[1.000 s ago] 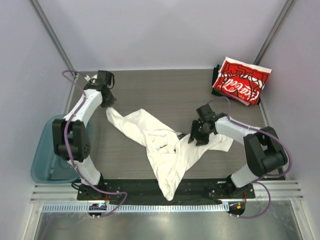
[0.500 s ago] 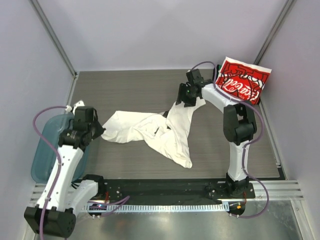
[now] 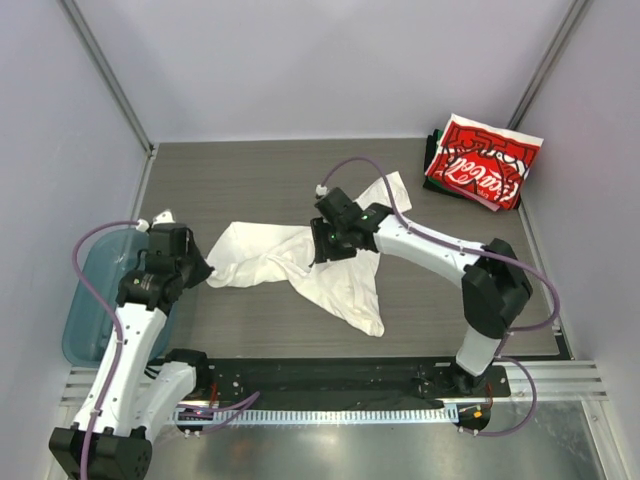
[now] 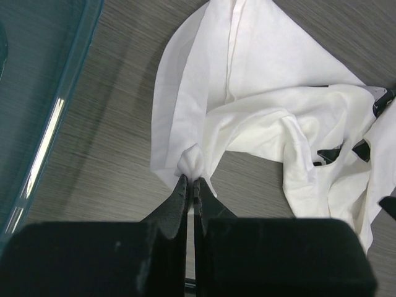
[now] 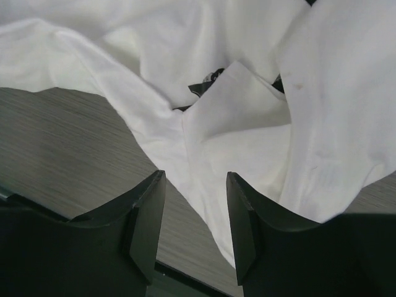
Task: Fold and stack the t-shirts
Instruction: Flatten the tshirt out
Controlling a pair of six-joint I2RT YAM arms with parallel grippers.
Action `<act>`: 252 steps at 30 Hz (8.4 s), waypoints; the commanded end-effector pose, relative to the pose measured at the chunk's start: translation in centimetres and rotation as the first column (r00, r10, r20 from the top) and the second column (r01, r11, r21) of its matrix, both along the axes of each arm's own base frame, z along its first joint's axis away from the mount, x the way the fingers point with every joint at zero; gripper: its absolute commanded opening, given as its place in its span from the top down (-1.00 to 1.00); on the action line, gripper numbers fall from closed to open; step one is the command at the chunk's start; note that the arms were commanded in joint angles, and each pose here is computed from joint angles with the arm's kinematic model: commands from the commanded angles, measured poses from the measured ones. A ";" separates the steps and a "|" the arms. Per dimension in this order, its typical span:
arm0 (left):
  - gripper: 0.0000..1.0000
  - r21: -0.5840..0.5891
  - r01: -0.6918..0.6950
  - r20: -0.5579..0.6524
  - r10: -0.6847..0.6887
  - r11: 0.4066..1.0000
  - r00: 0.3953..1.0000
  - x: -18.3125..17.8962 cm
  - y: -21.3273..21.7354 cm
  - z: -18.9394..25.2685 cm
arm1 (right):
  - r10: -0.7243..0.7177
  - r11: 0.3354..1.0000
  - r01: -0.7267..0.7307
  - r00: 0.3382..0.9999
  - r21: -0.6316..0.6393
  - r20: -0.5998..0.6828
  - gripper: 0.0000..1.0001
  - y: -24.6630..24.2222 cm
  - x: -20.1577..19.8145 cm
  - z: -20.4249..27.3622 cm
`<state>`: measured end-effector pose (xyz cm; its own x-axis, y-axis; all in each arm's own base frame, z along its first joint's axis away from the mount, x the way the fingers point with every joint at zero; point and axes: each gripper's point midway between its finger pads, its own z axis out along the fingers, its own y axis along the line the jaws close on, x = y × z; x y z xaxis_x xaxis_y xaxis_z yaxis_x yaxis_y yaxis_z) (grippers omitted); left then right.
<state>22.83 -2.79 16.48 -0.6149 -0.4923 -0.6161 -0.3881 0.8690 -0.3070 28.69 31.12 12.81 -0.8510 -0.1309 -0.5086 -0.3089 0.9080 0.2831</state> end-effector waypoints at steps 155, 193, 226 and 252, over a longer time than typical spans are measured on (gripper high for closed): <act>-0.41 -0.080 -0.096 -0.191 0.079 0.992 0.978 8.8 -1.7 -7.2 | -0.401 0.914 0.385 0.906 0.126 0.136 -0.99 -15.3 4.5 -1.6; -0.37 -0.358 0.119 0.090 -0.092 0.926 0.992 5.2 -10.1 3.8 | -0.673 0.739 0.673 0.739 -0.017 0.030 -0.99 -26.4 -1.6 -5.1; -0.99 -0.691 0.721 0.718 0.170 0.056 0.675 -7.9 -17.2 39.9 | -0.564 0.824 0.553 0.820 -0.122 -0.099 -0.96 -14.9 -12.6 -7.9; -0.99 -0.696 0.718 0.711 0.148 0.008 0.687 -7.6 -18.3 39.4 | -0.541 0.840 0.537 0.811 -0.083 -0.222 -0.65 -14.4 -18.8 -11.7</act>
<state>15.95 -21.62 54.81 -0.6955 -0.7164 -0.0561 0.3637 -0.2835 -0.8873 9.57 15.64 2.00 -0.8948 0.3309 -0.2998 0.2726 0.9366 0.2202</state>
